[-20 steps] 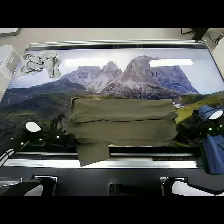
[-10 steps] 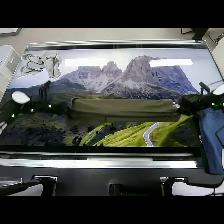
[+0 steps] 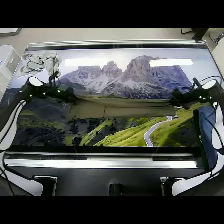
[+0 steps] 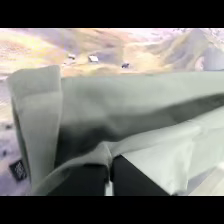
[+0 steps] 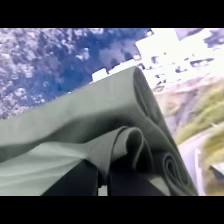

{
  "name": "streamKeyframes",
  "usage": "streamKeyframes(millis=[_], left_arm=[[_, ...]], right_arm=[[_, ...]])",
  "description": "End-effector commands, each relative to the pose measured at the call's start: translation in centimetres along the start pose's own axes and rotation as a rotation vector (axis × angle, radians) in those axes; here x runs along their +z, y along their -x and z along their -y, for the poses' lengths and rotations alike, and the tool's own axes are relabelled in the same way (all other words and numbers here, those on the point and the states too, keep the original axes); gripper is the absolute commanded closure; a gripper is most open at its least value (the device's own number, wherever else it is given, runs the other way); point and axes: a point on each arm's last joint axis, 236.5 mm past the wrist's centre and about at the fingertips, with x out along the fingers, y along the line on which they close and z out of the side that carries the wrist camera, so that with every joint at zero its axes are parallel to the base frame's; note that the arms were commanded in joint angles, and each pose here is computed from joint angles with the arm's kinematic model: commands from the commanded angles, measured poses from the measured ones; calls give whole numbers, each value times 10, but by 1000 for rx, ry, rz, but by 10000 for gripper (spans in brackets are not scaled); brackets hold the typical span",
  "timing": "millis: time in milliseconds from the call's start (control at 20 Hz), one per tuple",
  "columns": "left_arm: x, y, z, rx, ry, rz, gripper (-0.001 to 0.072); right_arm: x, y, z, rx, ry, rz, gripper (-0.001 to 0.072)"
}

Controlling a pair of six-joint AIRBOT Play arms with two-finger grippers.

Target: Fold the clothes and pants, and hang the long-sleeved shirts on hangers.

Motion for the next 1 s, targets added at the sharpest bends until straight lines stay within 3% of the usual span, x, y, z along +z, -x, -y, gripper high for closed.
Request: streamKeyframes(millis=[0,50,100,150,200,250,600,650,700,800,850,900,950], left_arm=[[-5,-16,-1,-52,56,-54,394],[-4,-9,-1,-54,63,-50,160],[-2,1,-1,-57,62,-45,101],[0,14,-1,-62,62,-34,101],[2,26,0,-66,61,-25,101],[3,36,3,-69,55,-16,101],[-1,77,65,-94,-82,51,102],[-5,77,76,-99,-103,49,102],[-9,75,84,-103,-121,43,102],[-16,64,101,-111,-156,27,110],[-18,57,109,-115,-172,29,110],[-18,48,118,-117,-188,37,115],[-19,38,127,-120,-203,46,119]], right_arm=[[-2,-5,-1,20,-21,-23,549],[3,5,-3,24,-16,-1,403],[10,19,-2,24,-12,29,210],[18,32,4,18,-18,60,86],[23,42,16,14,-40,76,63],[22,43,28,7,-56,61,-8],[-15,-15,16,58,-7,-136,-5],[-15,-20,10,56,8,-128,12],[-11,-23,4,56,19,-105,83],[-13,-26,-6,74,14,-106,405],[-17,-24,-14,105,2,-124,609],[-21,-18,-21,133,0,-139,674],[-22,-8,-30,152,43,-137,676]])
